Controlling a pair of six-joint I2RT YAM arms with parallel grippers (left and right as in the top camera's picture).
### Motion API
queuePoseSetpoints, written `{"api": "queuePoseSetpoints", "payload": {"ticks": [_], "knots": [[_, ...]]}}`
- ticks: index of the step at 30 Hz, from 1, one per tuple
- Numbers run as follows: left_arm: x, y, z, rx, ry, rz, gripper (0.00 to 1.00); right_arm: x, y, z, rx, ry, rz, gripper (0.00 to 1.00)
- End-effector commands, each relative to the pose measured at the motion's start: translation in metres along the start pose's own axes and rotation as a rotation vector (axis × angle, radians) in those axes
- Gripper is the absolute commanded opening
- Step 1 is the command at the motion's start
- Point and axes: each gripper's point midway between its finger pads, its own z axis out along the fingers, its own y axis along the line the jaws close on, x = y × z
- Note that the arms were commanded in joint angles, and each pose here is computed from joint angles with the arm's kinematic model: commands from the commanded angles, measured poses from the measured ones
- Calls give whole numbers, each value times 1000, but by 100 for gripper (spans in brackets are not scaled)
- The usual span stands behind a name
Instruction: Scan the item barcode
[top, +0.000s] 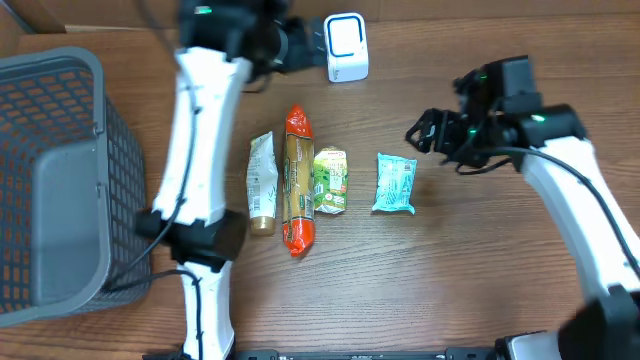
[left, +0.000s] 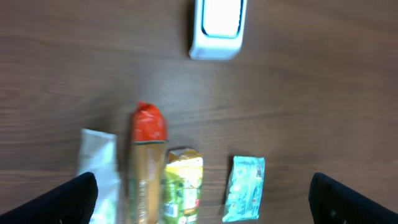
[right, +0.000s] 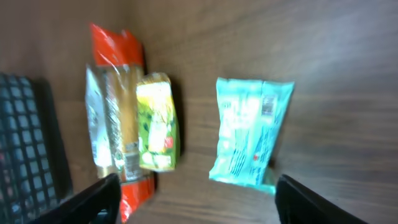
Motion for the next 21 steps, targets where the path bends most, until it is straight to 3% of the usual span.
{"api": "queuePoseSetpoints", "payload": {"ticks": [1, 3, 13, 21], "knots": [[-11, 23, -36, -19, -68, -4, 99, 13, 15, 24, -33, 85, 20, 71], [-10, 34, -37, -39, -54, -25, 100, 21, 14, 40, -7, 124, 27, 65], [-2, 52, -26, -91, 4, -54, 99, 59, 10, 95, 69, 291, 61, 57], [-3, 53, -26, -100, 0, -54, 100, 82, 16, 112, 110, 316, 8, 58]]}}
